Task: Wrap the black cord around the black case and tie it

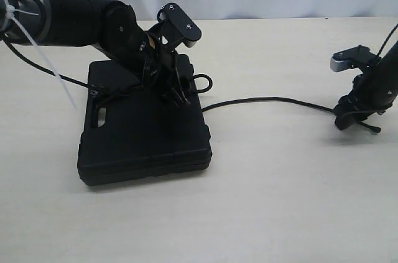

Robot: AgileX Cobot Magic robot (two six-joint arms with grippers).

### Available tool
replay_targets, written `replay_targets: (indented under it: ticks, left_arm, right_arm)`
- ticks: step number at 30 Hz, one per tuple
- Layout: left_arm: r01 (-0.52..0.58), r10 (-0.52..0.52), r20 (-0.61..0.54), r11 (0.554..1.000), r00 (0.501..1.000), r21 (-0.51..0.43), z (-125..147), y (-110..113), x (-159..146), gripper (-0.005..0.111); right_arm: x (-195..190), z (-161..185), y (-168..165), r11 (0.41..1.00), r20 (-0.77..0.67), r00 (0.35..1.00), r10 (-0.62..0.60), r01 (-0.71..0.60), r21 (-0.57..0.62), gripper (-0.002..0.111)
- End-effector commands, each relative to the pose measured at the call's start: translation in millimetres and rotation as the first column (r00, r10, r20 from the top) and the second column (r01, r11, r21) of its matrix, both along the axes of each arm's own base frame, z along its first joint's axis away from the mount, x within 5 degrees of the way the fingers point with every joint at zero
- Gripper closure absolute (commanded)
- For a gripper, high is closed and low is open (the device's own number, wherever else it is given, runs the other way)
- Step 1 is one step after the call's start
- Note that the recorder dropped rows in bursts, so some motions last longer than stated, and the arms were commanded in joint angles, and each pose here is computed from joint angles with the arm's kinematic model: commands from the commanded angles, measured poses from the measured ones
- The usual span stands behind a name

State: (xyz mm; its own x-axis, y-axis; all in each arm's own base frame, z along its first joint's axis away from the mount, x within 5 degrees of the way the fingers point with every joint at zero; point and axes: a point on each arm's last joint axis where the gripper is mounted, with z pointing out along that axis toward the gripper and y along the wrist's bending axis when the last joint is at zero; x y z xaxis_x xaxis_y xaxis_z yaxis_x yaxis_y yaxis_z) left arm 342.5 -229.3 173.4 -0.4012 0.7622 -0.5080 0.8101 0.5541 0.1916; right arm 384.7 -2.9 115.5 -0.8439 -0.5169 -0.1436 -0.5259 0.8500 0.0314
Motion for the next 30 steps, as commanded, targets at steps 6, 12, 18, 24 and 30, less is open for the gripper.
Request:
replay_targets:
  ticks: [6,12,18,24,30]
  left_arm:
    - [-0.007,0.007,0.005,1.0,1.0,-0.008,-2,-1,0,0.041]
    - [-0.003,0.003,0.008,1.0,1.0,-0.003,-2,-1,0,0.041]
    - [0.006,-0.006,0.003,1.0,1.0,0.011,1,0,-1,0.041]
    - [0.027,-0.028,0.015,0.999,1.0,0.036,15,5,-6,0.041]
    - [0.062,-0.06,-0.02,0.991,0.998,0.115,18,11,-11,0.041]
  right_arm:
    - [-1,-3,-2,0.999,-0.007,1.0,0.03,-0.03,-0.03,0.092]
    - [-2,5,-2,1.0,-0.005,1.0,0.009,-0.009,-0.028,0.104]
    - [-3,59,5,0.989,0.138,0.981,-0.134,0.123,0.085,0.104]
    - [-2,88,24,0.873,0.123,0.922,-0.366,0.295,0.388,0.104]
    - [-4,75,51,0.713,0.048,0.866,-0.498,0.377,0.592,0.104]
